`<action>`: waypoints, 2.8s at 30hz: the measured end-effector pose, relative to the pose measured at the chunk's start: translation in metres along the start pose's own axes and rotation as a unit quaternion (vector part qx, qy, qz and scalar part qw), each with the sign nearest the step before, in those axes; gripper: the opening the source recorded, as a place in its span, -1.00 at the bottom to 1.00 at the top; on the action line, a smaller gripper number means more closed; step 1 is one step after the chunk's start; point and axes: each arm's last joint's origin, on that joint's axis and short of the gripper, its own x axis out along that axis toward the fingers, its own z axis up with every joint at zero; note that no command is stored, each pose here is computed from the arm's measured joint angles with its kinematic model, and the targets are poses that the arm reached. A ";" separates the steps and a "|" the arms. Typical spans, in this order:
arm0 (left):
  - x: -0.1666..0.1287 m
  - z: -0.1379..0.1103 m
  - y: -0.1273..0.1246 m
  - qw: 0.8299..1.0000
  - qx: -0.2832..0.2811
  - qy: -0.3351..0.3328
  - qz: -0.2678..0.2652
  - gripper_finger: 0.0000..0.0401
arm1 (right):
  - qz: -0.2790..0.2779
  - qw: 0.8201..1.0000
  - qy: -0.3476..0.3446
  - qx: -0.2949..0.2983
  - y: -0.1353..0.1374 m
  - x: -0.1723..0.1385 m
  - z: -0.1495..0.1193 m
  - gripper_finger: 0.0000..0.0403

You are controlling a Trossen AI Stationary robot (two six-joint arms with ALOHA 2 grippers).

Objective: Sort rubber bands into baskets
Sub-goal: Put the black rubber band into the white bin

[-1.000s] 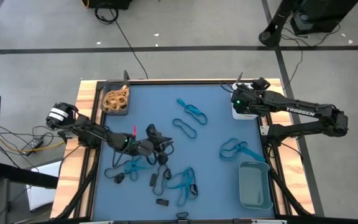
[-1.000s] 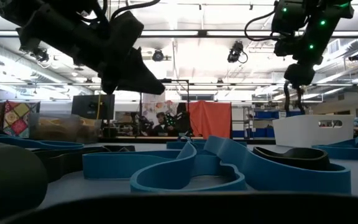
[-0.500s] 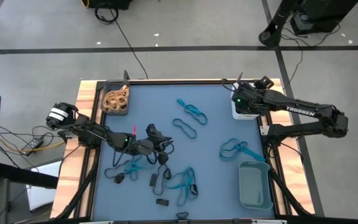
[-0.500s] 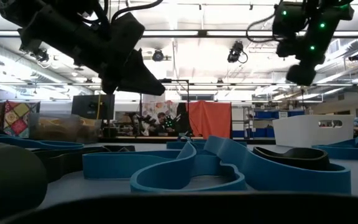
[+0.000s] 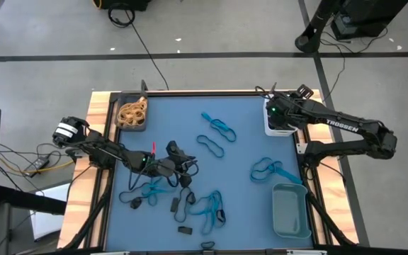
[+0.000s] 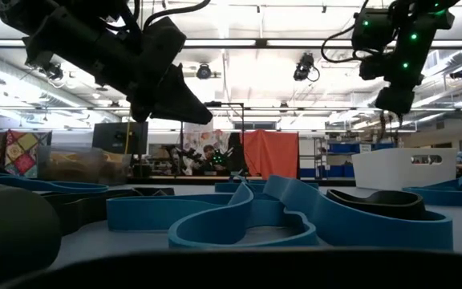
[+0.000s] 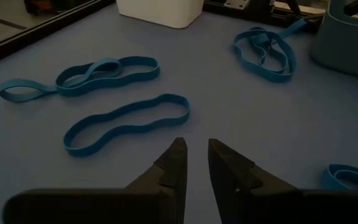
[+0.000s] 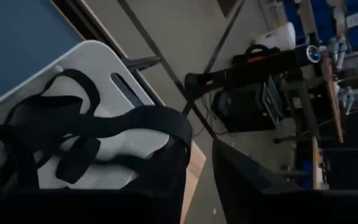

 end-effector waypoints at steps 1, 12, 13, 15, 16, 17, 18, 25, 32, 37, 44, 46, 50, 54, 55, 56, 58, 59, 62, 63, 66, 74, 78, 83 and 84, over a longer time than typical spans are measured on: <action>0.000 0.000 0.000 1.000 0.000 0.000 0.000 -0.66 | 0.004 1.000 0.002 0.000 0.000 0.001 0.000 -0.56; 0.000 -0.001 0.000 1.000 0.016 0.004 0.002 -0.66 | 0.125 0.991 -0.001 0.054 0.006 0.001 0.002 -0.57; 0.000 -0.001 0.000 1.000 0.024 0.004 0.002 -0.66 | 0.130 0.990 0.005 0.048 0.006 0.001 0.001 -0.57; 0.000 -0.001 0.000 1.000 0.030 0.003 0.002 -0.66 | 0.138 0.990 0.013 0.036 0.007 0.000 -0.001 -0.54; 0.000 -0.001 0.000 1.000 0.027 0.003 0.001 -0.66 | 0.138 0.990 0.013 0.035 0.007 0.000 -0.001 -0.51; 0.000 0.000 0.000 1.000 0.025 0.001 0.001 -0.66 | 0.140 0.989 0.013 0.035 0.007 0.000 -0.001 -0.47; 0.000 0.000 0.000 1.000 0.024 -0.001 0.000 -0.66 | 0.144 0.989 0.014 0.033 0.007 0.000 -0.002 -0.42; 0.000 0.000 0.000 1.000 0.025 0.003 -0.006 -0.66 | 0.239 0.955 0.026 0.173 0.014 -0.003 0.003 0.01; 0.000 -0.008 0.000 0.993 0.005 0.080 -0.092 -0.66 | 0.435 0.882 -0.084 0.160 0.040 -0.044 0.023 0.09; -0.012 -0.015 0.010 0.977 -0.039 0.188 -0.094 -0.66 | 0.455 0.869 -0.138 0.137 0.056 -0.075 0.020 -0.01; -0.045 -0.021 0.018 0.948 -0.107 0.295 -0.048 -0.66 | 0.447 0.868 -0.172 0.132 0.082 -0.096 0.007 -0.15; -0.058 -0.021 0.018 0.942 -0.117 0.312 -0.040 -0.67 | 0.458 0.861 -0.181 0.127 0.098 -0.094 0.002 -0.18; -0.081 -0.023 0.018 0.930 -0.128 0.342 -0.025 -0.68 | 0.490 0.841 -0.192 0.121 0.134 -0.083 -0.008 -0.23; -0.098 -0.023 0.016 0.924 -0.141 0.354 -0.027 -0.71 | 0.508 0.823 -0.222 0.124 0.159 -0.073 -0.014 -0.24; -0.102 -0.023 0.015 0.923 -0.143 0.355 -0.032 -0.72 | 0.509 0.822 -0.225 0.121 0.165 -0.069 -0.016 -0.24; -0.105 -0.023 0.014 0.923 -0.144 0.356 -0.037 -0.72 | 0.511 0.821 -0.225 0.118 0.170 -0.066 -0.019 -0.24; -0.113 -0.026 0.014 0.919 -0.132 0.369 -0.034 -0.74 | 0.526 0.811 -0.227 0.116 0.179 -0.063 -0.020 -0.24; -0.116 -0.028 0.014 0.917 -0.128 0.377 -0.030 -0.74 | 0.531 0.808 -0.227 0.114 0.182 -0.062 -0.020 -0.24; -0.125 -0.036 0.014 0.901 -0.109 0.419 -0.018 -0.76 | 0.543 0.805 -0.218 0.100 0.193 -0.059 -0.022 -0.24; -0.128 -0.039 0.015 0.895 -0.099 0.435 -0.014 -0.76 | 0.546 0.803 -0.217 0.097 0.195 -0.059 -0.022 -0.24; -0.135 -0.047 0.012 0.881 -0.076 0.467 -0.009 -0.76 | 0.559 0.795 -0.217 0.095 0.201 -0.059 -0.021 -0.24; -0.139 -0.059 0.005 0.879 -0.047 0.475 0.002 -0.76 | 0.573 0.782 -0.224 0.099 0.204 -0.060 -0.019 -0.25; -0.135 -0.072 0.006 0.875 -0.029 0.483 0.021 -0.76 | 0.582 0.774 -0.227 0.099 0.204 -0.062 -0.018 -0.26; -0.130 -0.089 0.008 0.862 -0.022 0.505 0.027 -0.76 | 0.584 0.773 -0.226 0.101 0.204 -0.062 -0.018 -0.26; -0.130 -0.090 0.008 0.861 -0.022 0.507 0.029 -0.77 | 0.584 0.772 -0.227 0.102 0.204 -0.062 -0.017 -0.26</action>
